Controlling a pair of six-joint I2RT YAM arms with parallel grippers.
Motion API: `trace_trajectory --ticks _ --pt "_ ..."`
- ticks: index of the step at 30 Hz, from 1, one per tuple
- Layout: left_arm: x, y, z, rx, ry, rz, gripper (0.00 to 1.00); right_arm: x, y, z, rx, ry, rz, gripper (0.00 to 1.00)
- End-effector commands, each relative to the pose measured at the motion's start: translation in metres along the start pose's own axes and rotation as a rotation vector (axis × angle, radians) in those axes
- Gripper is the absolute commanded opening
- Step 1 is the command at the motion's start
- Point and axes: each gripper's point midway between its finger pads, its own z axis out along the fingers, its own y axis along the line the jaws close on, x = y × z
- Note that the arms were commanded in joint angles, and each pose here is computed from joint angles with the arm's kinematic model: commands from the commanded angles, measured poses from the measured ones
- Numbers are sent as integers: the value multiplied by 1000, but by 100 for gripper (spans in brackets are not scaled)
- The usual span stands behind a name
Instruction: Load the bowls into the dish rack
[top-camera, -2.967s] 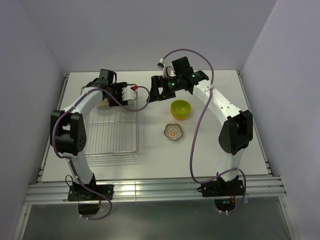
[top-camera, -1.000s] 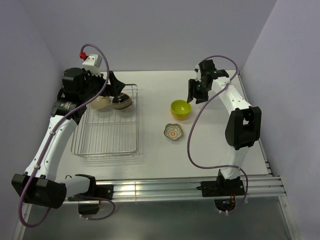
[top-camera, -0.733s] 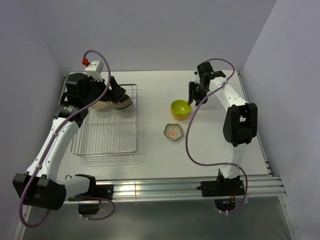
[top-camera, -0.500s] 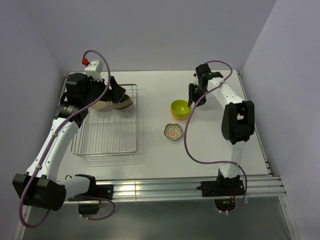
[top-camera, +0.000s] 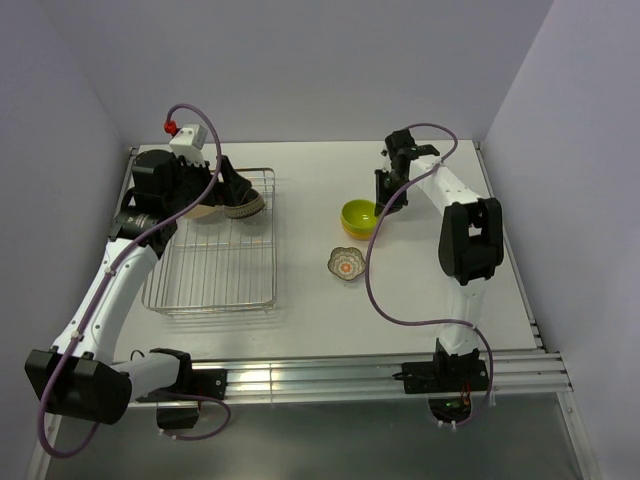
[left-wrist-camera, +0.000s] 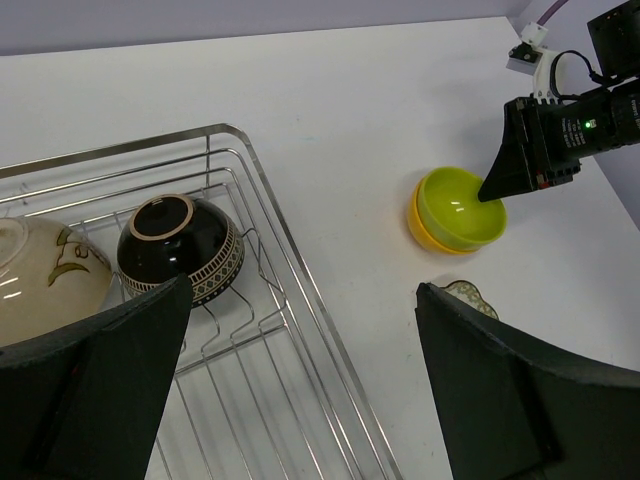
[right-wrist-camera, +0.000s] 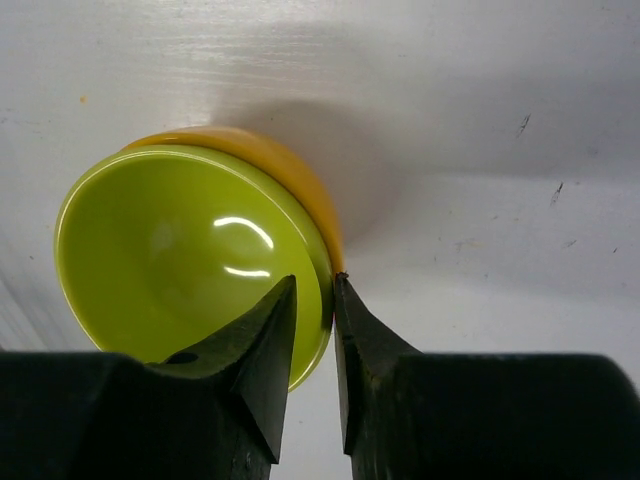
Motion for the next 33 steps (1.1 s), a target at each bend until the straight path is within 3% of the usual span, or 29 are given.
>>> trace_trajectory --ticks 1,7,12,15,21,26,33 --pt "-17 -9 -6 25 -60 9 100 -18 10 -13 -25 -65 -12 28" --pt "-19 -9 -6 26 -58 6 100 -18 14 -20 -43 -70 -10 14" --pt "-22 -9 -7 16 -60 4 100 -17 16 -22 -60 -64 -13 10" --pt "-25 -9 -8 13 -63 7 100 -18 19 -25 -81 -65 -13 0" --pt "-28 -15 -10 39 -60 9 99 -27 26 -42 -134 -98 -22 0" --pt "-32 -24 -11 88 -53 17 100 -32 44 -62 -278 -123 -35 0" --pt "-33 -58 -21 244 -3 -70 99 -49 82 -121 -502 -290 -103 0"
